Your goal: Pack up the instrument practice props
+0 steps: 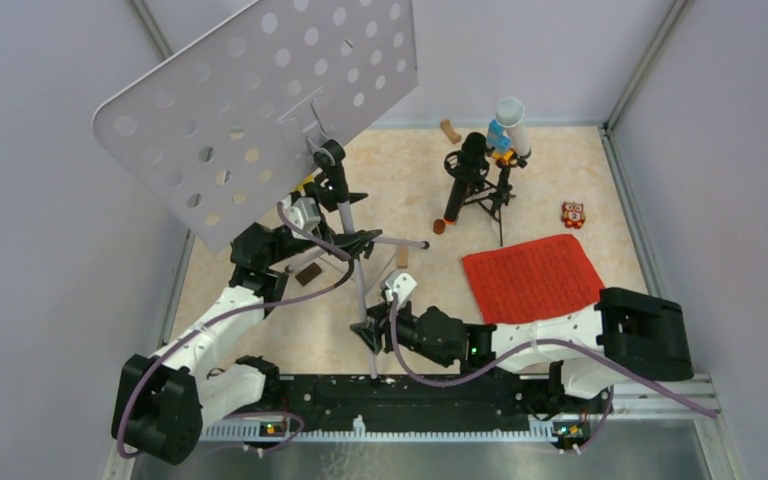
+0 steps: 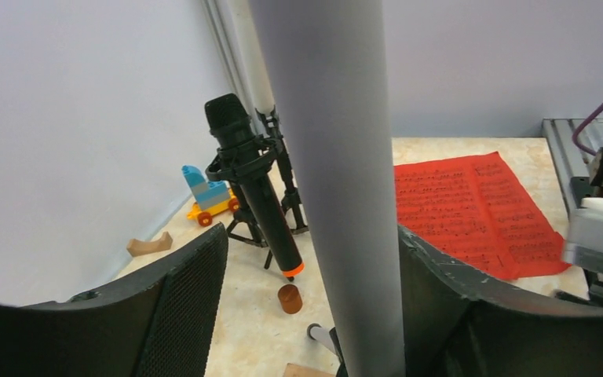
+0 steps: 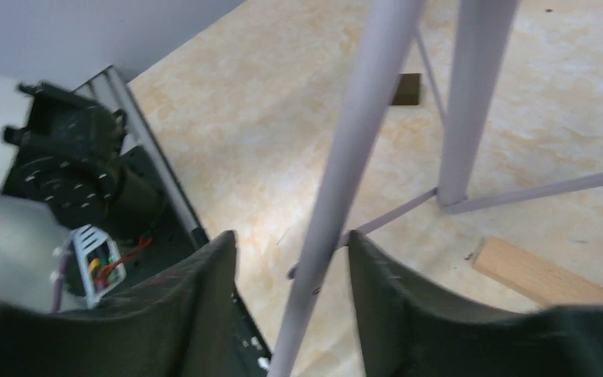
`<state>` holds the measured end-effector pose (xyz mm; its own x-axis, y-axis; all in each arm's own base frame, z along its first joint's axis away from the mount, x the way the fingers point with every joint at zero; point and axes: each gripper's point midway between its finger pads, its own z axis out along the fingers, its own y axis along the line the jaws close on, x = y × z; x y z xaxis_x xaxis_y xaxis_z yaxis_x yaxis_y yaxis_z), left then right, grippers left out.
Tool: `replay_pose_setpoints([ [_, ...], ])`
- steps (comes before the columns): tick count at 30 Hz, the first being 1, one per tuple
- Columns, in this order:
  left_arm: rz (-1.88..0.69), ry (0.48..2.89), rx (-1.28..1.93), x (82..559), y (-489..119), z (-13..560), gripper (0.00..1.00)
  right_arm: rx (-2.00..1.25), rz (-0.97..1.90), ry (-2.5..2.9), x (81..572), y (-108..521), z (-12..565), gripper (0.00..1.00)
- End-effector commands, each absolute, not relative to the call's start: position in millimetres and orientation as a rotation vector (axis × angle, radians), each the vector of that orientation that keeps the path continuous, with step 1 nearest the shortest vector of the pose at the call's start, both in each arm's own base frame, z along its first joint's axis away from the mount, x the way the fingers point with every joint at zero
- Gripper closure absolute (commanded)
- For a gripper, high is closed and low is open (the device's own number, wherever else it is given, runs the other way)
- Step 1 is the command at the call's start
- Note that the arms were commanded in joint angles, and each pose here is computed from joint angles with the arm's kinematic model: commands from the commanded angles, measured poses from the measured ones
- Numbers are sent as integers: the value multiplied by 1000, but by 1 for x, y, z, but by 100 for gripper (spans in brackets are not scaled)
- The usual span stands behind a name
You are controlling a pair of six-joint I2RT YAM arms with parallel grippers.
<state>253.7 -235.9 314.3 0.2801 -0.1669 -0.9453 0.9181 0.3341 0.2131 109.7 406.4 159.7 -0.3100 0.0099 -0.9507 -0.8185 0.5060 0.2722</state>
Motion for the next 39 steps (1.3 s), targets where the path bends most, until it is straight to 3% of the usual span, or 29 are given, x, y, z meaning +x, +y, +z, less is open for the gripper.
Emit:
replay_pose_setpoints([
  [1, -811, 1082, 894, 270, -227, 296, 19, -415, 940, 1683, 155, 410, 183, 67],
  [4, -762, 1093, 845, 276, -221, 301, 18, -325, 929, 1695, 176, 406, 186, 100],
  [10, -739, 1097, 830, 282, -219, 308, 14, -283, 881, 1669, 203, 413, 198, 100],
  [14, -724, 1123, 803, 289, -217, 307, 3, -268, 845, 1660, 221, 419, 199, 100],
  [18, -677, 1152, 781, 298, -211, 307, 3, -310, 837, 1661, 223, 426, 196, 100],
  [20, -639, 1175, 748, 304, -205, 306, 9, -344, 865, 1664, 217, 427, 192, 100],
  [21, -601, 1190, 716, 310, -199, 306, 12, -361, 886, 1660, 213, 427, 193, 98],
  [24, -536, 1191, 641, 316, -184, 307, 13, -403, 939, 1665, 199, 420, 194, 70],
  [29, -547, 1200, 622, 317, -183, 305, 1, -441, 963, 1756, 180, 398, 191, 41],
  [39, -605, 1294, 502, 332, -181, 302, 1, -348, 936, 2072, 174, 340, 176, 32],
])
